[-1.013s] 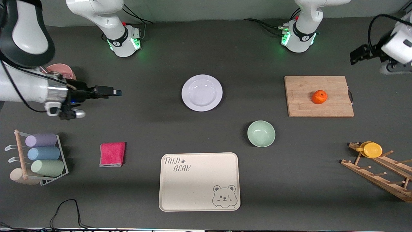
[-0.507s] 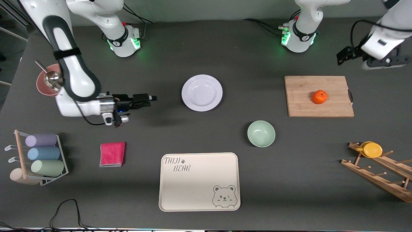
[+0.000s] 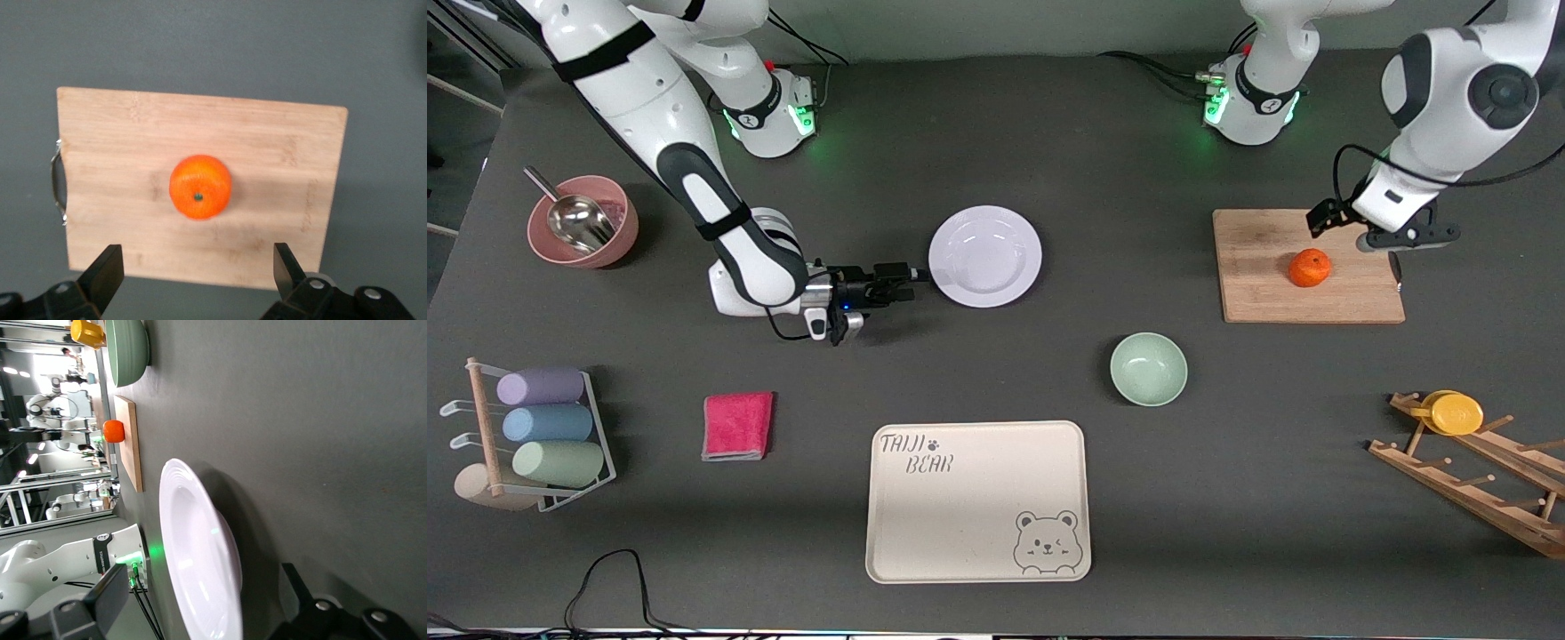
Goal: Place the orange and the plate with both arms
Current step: 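Grasp the plate rim with the right gripper while the left gripper reaches the orange, then lift the orange with the left gripper while the right gripper lifts the plate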
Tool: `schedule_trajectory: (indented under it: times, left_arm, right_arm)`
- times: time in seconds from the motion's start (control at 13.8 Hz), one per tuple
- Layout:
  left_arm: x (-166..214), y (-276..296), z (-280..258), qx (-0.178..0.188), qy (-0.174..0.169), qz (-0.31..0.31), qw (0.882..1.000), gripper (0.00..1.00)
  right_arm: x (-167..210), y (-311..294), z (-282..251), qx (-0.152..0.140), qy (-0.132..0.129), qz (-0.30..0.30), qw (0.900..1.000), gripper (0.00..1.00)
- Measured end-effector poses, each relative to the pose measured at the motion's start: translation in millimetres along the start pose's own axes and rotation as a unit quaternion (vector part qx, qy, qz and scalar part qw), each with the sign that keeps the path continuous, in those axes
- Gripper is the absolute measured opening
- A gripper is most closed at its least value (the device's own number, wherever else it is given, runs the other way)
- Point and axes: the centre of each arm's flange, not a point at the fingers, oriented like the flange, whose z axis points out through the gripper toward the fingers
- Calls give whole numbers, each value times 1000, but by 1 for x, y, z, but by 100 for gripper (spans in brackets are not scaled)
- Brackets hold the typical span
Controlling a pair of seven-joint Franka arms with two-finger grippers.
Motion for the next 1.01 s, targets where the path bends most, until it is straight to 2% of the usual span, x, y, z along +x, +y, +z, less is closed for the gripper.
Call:
schedule_trajectory:
  times: [0.22,0.43,0.58,0.87,1.01]
  left_arm:
    - [17,-6,49,-3,4,-8,1000,100]
    - [23,-8,92,-3,-1,-11,1000,100]
    - [24,-7,112,-2,-6,-11,1000,100]
    - [24,-8,119,-2,-9,-11,1000,100]
    - [24,-8,118,-2,-9,-11,1000,97]
  right_arm:
    - [-3,9,7,6,0,-3,1000,96]
    - [-4,1,15,17,4,1,1000,60]
    - [-7,-8,28,28,3,4,1000,44]
    - [-11,-16,42,35,4,3,999,44]
    - [-13,-13,43,34,3,2,999,41]
